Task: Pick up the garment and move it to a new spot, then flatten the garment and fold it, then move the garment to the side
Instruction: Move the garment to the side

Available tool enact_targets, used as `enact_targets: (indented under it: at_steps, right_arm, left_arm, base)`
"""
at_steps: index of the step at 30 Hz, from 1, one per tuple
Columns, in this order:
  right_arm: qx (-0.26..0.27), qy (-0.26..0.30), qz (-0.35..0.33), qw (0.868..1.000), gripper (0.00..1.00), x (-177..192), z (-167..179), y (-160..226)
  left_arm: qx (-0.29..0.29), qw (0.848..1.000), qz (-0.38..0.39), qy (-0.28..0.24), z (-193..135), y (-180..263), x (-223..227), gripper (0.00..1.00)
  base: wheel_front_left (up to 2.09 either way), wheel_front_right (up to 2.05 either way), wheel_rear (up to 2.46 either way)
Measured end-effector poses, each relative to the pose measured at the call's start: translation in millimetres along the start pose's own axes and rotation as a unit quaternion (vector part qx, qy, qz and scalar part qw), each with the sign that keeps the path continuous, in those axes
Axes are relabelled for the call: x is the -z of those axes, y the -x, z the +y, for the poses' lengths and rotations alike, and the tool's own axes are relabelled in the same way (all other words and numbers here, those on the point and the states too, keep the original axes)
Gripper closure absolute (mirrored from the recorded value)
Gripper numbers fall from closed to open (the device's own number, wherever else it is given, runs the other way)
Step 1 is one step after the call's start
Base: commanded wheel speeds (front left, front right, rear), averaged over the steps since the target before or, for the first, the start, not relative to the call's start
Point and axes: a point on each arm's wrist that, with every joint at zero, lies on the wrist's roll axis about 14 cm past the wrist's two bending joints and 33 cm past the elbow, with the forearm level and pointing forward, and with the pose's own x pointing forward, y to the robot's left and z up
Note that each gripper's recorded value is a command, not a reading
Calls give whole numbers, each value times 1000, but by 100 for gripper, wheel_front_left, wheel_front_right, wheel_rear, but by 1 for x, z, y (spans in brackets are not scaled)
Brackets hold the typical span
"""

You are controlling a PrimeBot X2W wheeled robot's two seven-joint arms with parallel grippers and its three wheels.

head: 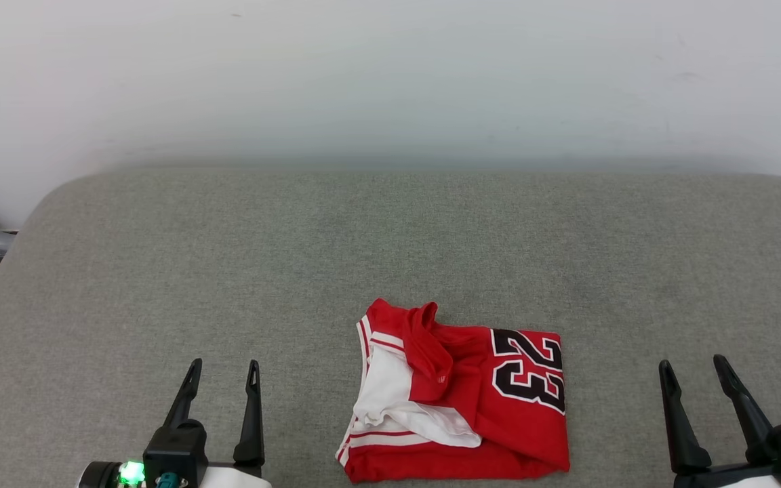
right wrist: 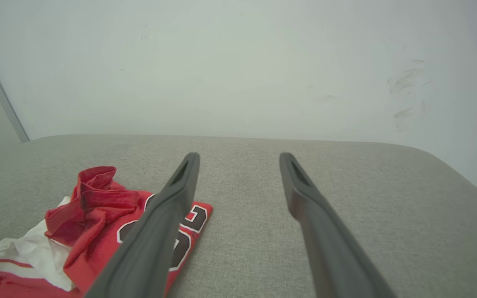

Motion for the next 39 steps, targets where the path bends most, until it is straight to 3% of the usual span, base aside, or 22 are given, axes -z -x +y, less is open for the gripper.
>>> enact_targets:
  at_steps: [6, 14, 17, 21, 23, 26, 32, 33, 39]
  right_arm:
    - [4, 5, 1, 1000, 0, -1, -5, -2]
    - [-7, 31, -55, 998, 0, -62, -32, -55]
    - [-43, 26, -14, 999, 0, -67, -25, -76]
    - [-90, -1, 108, 990, 0, -41, -12, -90]
    - [-109, -24, 171, 979, 0, -25, -6, -93]
    - [-132, -57, 279, 950, 0, 11, 5, -85]
    - [-164, -103, 437, 878, 0, 76, 26, -57]
    - [-177, -124, 479, 851, 0, 99, 40, -49]
    - [-196, -142, 522, 818, 0, 133, 63, -48]
  left_arm:
    - [1, 1000, 2, 0, 0, 0, 1, 0]
    - [1, 1000, 5, 0, -1, -3, 3, 0]
    - [1, 1000, 6, 0, -1, -6, 4, 0]
    - [0, 1000, 10, 0, 0, -9, 7, 0]
    - [-1, 1000, 10, 0, 1, -12, 7, 0]
    - [-3, 1000, 15, 0, 1, -14, 10, 0]
    - [-1, 1000, 18, 2, -1, -24, 13, 0]
    - [0, 1000, 21, 3, -2, -29, 16, 0]
    - [-4, 999, 32, 3, -1, -38, 24, 0]
  base:
    - [0, 0, 0]
    - [0, 0, 0]
    - [0, 0, 0]
    - [0, 0, 0]
    - [0, 0, 0]
    - [0, 0, 0]
    - [0, 0, 0]
    - [0, 0, 0]
    - [0, 0, 0]
